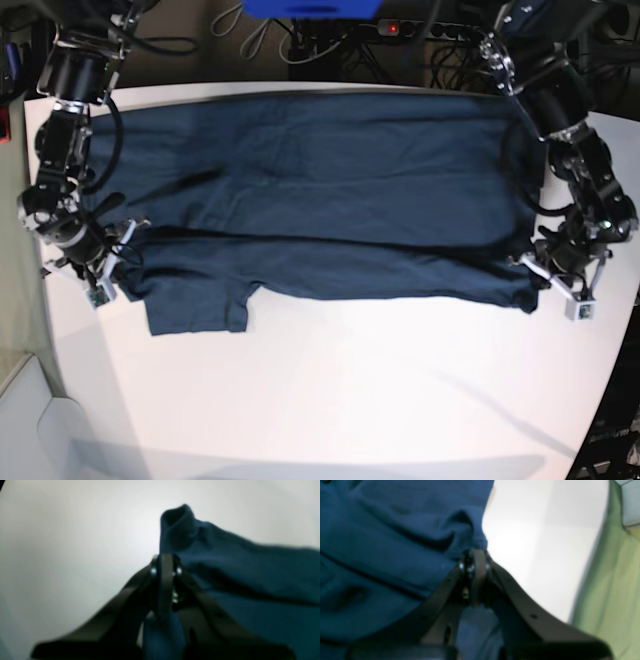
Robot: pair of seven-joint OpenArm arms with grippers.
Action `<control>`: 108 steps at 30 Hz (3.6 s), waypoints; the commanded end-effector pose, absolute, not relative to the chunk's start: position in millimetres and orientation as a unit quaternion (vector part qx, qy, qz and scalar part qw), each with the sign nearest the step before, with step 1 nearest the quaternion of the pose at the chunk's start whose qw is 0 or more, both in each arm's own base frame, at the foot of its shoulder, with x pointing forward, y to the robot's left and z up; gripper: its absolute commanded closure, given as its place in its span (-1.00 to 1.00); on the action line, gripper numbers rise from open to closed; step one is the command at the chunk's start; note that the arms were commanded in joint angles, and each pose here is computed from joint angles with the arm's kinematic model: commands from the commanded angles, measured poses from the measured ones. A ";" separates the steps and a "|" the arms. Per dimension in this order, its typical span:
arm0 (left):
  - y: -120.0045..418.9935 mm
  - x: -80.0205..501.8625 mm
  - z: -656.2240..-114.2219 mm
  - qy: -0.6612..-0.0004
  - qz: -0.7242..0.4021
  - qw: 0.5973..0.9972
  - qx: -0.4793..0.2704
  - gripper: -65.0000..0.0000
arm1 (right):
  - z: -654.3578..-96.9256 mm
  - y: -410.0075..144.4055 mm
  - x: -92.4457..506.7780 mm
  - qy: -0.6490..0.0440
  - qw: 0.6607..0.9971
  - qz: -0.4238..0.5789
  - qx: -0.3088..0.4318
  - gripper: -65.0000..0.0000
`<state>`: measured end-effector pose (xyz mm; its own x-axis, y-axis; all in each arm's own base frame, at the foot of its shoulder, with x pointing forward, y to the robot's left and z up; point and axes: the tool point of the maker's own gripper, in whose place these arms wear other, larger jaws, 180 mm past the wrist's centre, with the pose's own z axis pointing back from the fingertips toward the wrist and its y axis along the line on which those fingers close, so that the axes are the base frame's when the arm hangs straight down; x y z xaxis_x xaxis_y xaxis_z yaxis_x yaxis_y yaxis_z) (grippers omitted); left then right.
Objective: Layout the t-shirt on the table in an organized manner, then fold the t-shirt properly
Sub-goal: 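Pull the folded edge with both grippers toward the robot base, then open both grippers to release the folded strip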
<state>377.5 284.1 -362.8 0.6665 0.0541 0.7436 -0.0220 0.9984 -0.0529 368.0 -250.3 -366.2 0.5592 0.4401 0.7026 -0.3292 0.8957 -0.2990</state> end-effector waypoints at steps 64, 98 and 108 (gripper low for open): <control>311.6 248.5 -378.0 -0.357 0.033 0.934 -0.015 0.99 | -364.0 -279.0 241.0 -0.369 0.894 0.216 -0.132 1.00; 309.4 248.3 -415.6 -0.313 0.028 0.949 -0.040 0.70 | -411.4 -254.8 203.1 -0.300 0.915 0.257 -0.083 0.51; 308.5 245.8 -417.3 -0.310 0.031 0.949 -0.041 0.21 | -378.4 -284.1 210.9 -0.324 0.903 0.250 -0.133 -0.04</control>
